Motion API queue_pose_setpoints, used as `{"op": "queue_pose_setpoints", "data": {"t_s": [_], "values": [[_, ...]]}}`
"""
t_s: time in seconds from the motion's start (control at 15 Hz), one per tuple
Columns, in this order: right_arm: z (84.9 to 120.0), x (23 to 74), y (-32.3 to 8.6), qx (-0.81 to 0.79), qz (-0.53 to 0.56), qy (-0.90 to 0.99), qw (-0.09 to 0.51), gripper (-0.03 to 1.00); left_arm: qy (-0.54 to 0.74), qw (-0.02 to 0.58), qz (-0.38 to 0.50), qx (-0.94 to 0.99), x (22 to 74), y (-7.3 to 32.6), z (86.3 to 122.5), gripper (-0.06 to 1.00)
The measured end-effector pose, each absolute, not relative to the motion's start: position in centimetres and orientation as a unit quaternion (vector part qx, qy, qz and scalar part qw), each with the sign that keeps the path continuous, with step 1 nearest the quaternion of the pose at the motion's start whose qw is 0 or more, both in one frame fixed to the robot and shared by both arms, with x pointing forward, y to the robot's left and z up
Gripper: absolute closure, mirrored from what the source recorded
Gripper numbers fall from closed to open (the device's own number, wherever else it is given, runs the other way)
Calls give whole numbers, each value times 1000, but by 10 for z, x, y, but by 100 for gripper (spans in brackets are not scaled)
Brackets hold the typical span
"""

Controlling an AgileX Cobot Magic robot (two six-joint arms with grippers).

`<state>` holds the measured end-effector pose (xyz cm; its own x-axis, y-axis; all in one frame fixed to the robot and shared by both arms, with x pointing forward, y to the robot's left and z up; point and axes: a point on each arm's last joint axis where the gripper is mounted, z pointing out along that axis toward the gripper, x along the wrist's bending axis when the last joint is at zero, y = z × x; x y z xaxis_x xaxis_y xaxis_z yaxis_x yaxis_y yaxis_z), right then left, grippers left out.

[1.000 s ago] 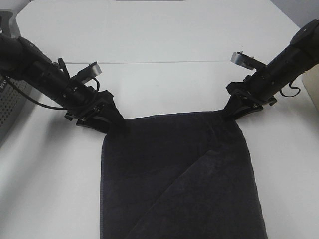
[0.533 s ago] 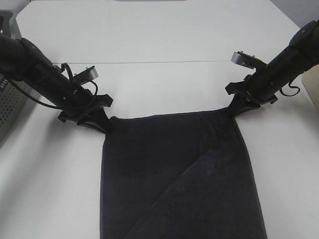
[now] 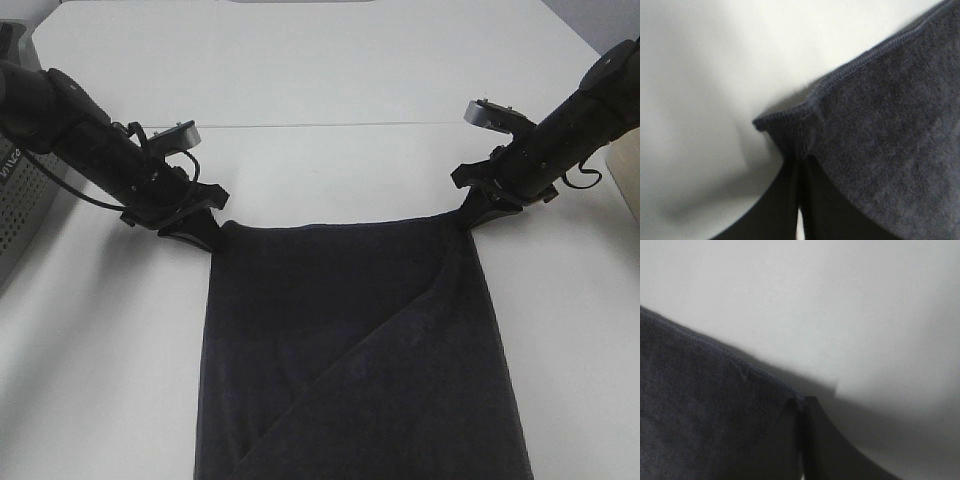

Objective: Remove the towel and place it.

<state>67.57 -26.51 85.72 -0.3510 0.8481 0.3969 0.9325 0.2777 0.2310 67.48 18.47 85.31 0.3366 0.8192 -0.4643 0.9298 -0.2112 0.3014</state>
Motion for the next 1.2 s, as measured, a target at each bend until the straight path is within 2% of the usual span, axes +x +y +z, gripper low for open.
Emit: {"op": "queue_pose_setpoints", "data": {"t_s": [0.27,0.6,1.0,1.07,1.2], "values": [[858,685,-264,-581,-249,-772,67,96,544,302,1,783,711,187,872,94],[854,698,-262,-581,-316,-750,16,96,540,316,63,778,726,191,881,94],[874,726,-271,-539,-335,-765,-109,96,534,340,129,763,733,173,886,94],[876,729,-273,-499,-328,-789,-144,96,509,349,173,768,735,157,889,94],[877,730,-274,-466,-318,-808,-168,96,495,360,223,759,738,147,893,94]]}}
